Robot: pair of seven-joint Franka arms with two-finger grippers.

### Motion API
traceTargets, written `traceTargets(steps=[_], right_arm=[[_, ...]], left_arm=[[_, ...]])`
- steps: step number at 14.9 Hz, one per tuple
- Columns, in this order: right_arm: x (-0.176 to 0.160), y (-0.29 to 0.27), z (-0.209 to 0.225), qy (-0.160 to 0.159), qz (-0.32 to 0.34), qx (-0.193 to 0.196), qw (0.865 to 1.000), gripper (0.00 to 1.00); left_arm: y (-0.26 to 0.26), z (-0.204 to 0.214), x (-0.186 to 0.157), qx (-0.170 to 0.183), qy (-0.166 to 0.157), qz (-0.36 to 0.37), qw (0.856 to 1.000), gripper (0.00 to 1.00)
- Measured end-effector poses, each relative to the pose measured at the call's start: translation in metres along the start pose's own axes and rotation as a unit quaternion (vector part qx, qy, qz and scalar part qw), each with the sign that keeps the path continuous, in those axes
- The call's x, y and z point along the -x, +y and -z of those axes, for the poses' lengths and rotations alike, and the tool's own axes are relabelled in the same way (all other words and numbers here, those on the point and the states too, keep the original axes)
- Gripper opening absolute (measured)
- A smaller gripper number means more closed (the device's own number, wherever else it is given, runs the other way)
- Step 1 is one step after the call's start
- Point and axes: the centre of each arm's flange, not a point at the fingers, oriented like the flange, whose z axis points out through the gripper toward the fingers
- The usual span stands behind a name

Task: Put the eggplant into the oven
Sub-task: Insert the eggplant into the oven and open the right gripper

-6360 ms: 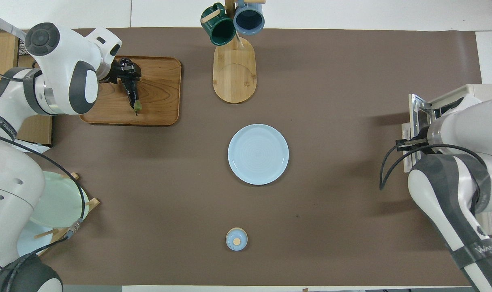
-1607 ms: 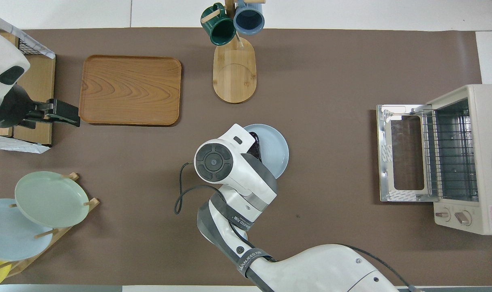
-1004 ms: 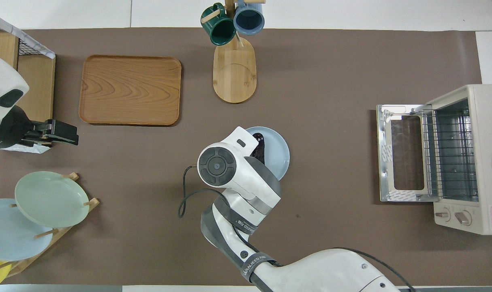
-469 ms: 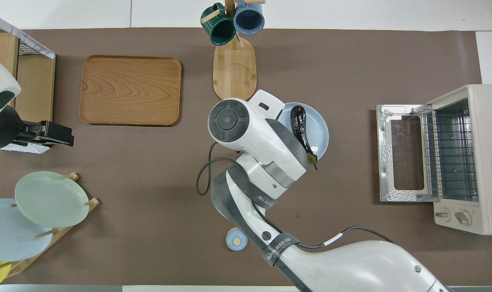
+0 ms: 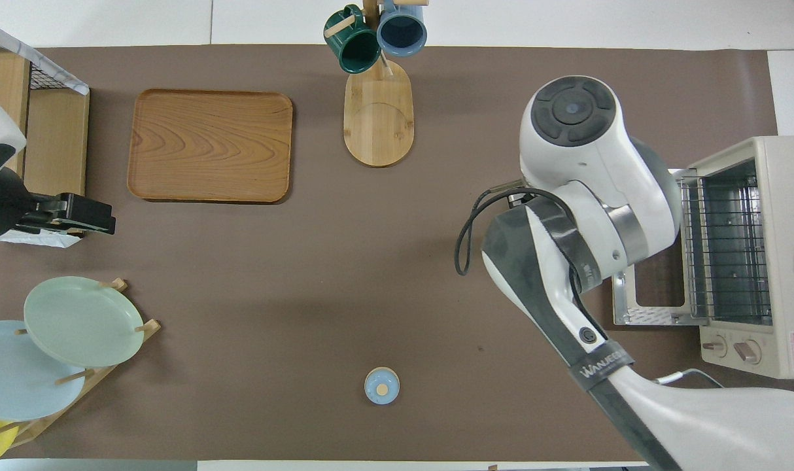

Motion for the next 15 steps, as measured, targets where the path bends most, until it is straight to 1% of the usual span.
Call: traceTargets(steps=[3,6,10,12,15], right_arm=[[0.027,0.066,-0.024,-0.031,-0.005,-0.005,0.999,0.03],[0.044,0.127,-0.045,-0.050,-0.006,-0.015,0.999,0.03],[0.055,0.176,-0.084,-0.044,0.001,-0.028,0.999,0.03],[0.063,0.182,-0.103,-0.034,-0.001,-0.032,0.999,0.03],[0.070,0.176,-0.108,-0.018,0.004,-0.033,0.999,0.03]], left_arm=[[0.000,0.000,0.000,0.001,0.000,0.000,1.000,1.00],[0.000,0.000,0.000,0.004,0.000,0.000,1.000,1.00],[-0.005,0.001,0.000,0.004,0.001,0.006,1.000,1.00],[-0.009,0.002,0.000,0.004,0.002,0.009,1.000,1.00],[-0.009,0.002,0.000,0.004,0.002,0.009,1.000,1.00]])
